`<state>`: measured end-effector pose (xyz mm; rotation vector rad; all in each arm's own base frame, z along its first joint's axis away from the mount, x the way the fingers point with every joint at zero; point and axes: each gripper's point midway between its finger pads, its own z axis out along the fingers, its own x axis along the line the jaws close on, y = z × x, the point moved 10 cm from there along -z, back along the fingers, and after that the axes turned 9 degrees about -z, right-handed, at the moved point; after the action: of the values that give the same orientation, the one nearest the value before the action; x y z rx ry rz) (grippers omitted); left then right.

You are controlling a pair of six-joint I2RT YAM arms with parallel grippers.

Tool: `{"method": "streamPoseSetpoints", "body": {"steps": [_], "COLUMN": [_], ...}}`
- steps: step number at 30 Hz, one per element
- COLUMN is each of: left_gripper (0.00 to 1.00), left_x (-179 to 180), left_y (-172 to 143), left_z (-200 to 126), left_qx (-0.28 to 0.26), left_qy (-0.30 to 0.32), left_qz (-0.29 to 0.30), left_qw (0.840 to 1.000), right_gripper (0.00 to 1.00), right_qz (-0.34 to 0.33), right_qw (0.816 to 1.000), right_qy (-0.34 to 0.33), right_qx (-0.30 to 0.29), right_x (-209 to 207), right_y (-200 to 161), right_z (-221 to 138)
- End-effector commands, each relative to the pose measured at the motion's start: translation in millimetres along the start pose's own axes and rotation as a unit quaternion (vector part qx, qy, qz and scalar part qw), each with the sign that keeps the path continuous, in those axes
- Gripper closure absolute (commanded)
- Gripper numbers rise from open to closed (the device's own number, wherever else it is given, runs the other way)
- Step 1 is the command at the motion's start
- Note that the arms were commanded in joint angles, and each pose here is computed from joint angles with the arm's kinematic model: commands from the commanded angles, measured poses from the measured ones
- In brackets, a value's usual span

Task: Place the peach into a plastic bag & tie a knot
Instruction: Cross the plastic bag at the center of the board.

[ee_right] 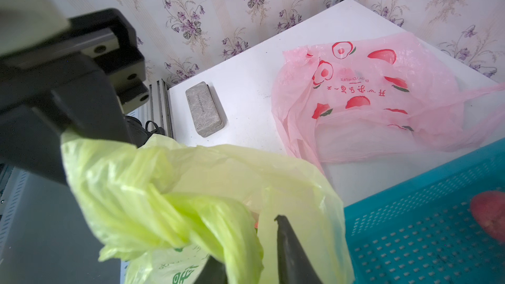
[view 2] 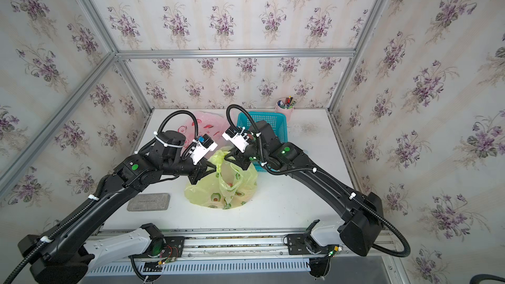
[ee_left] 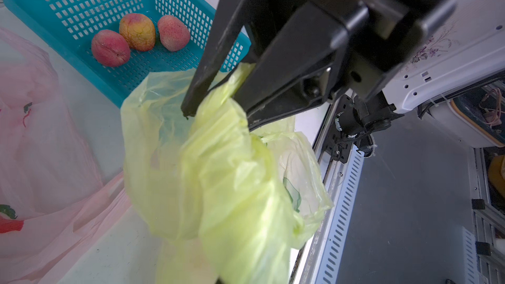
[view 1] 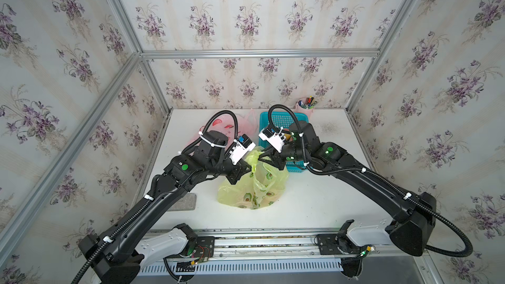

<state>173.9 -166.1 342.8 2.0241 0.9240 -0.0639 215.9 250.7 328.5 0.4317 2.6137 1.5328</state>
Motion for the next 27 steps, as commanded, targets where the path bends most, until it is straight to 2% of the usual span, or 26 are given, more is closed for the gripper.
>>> {"method": "streamPoseSetpoints", "body": {"steps": [1,2,5,11,14,21,27], "left_gripper": [1.00,1.00,1.00,1.00,1.00,1.00,1.00], "left_x": [-2.5,-2.6,-1.4,0.1,-0.2,-4.6,-9.6], "left_y": [1.1,1.1,0.9,1.6,2.3,4.8,8.2], "left_z": [-1.5,-1.2,-0.4,5.1,6.5,7.5,6.0], "left_qx": [-0.003,-0.003,-0.001,0.006,0.003,-0.010,-0.042], "left_qy": [-0.014,-0.014,-0.010,-0.015,-0.022,-0.058,-0.092], "left_qz": [0.001,0.001,-0.001,-0.007,-0.008,-0.007,-0.009], "left_qw": [1.000,1.000,1.000,1.000,1.000,0.998,0.995], "right_gripper": [0.85,0.90,0.95,1.00,1.00,1.00,1.00], "right_qz": [-0.005,-0.003,0.000,0.012,0.018,0.035,0.052], "right_qw": [1.000,1.000,1.000,0.997,0.994,0.987,0.969], "right_qy": [-0.016,-0.017,-0.008,0.045,0.069,0.070,0.091], "right_qx": [-0.004,-0.004,-0.012,-0.054,-0.078,-0.140,-0.223], "right_x": [-2.9,-3.2,-2.3,3.5,5.7,8.1,14.9], "right_y": [3.0,3.2,4.7,9.9,11.0,10.7,7.8], "right_z": [-0.2,0.3,0.7,3.3,5.7,2.4,-5.4]}}
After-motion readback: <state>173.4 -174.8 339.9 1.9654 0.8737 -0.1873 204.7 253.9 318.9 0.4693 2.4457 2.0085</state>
